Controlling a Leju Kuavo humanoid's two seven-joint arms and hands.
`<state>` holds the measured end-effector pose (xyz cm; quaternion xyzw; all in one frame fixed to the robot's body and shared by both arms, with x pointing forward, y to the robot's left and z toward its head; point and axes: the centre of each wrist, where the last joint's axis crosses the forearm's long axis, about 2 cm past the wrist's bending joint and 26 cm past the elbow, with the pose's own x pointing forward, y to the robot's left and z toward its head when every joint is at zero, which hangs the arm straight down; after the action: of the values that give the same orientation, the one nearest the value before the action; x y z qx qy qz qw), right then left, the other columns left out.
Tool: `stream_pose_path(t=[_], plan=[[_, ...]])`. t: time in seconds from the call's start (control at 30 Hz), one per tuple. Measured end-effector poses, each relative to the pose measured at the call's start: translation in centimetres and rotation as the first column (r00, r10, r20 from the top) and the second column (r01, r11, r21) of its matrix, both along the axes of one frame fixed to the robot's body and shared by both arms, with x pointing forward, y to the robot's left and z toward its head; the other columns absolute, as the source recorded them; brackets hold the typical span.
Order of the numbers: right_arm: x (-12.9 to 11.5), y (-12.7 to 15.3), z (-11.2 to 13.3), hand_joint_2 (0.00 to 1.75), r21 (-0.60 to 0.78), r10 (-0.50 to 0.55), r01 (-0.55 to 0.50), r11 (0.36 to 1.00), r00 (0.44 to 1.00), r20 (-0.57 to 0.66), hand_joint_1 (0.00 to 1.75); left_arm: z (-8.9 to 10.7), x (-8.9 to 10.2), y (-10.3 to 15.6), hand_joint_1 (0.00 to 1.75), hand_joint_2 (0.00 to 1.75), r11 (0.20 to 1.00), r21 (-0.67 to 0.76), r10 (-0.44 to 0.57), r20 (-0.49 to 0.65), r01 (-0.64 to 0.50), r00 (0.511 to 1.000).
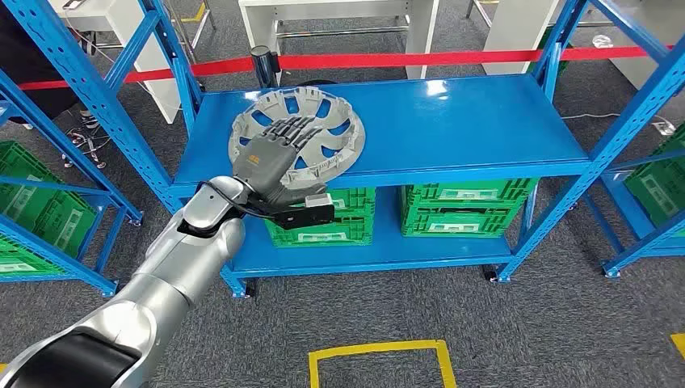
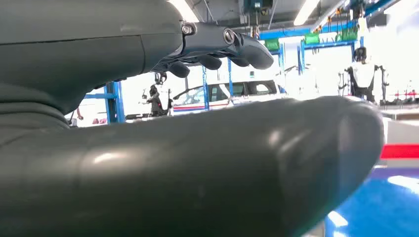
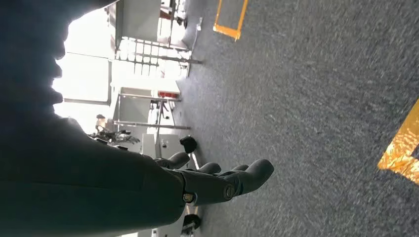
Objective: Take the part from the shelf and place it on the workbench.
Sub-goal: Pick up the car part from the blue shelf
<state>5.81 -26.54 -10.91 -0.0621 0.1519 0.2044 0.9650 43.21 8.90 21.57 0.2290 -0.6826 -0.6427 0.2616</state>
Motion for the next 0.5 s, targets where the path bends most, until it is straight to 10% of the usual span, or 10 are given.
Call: stream_pose_path(t=[0.5], plan=[[0.02, 0.12, 0.01, 1.75, 0.003, 0.001, -0.001, 1.000, 1.000, 0.001, 0.00, 0.20, 0.02, -0.13, 0.00, 0.00, 1.000, 0.003, -0.004, 0.007, 0.004, 1.000]])
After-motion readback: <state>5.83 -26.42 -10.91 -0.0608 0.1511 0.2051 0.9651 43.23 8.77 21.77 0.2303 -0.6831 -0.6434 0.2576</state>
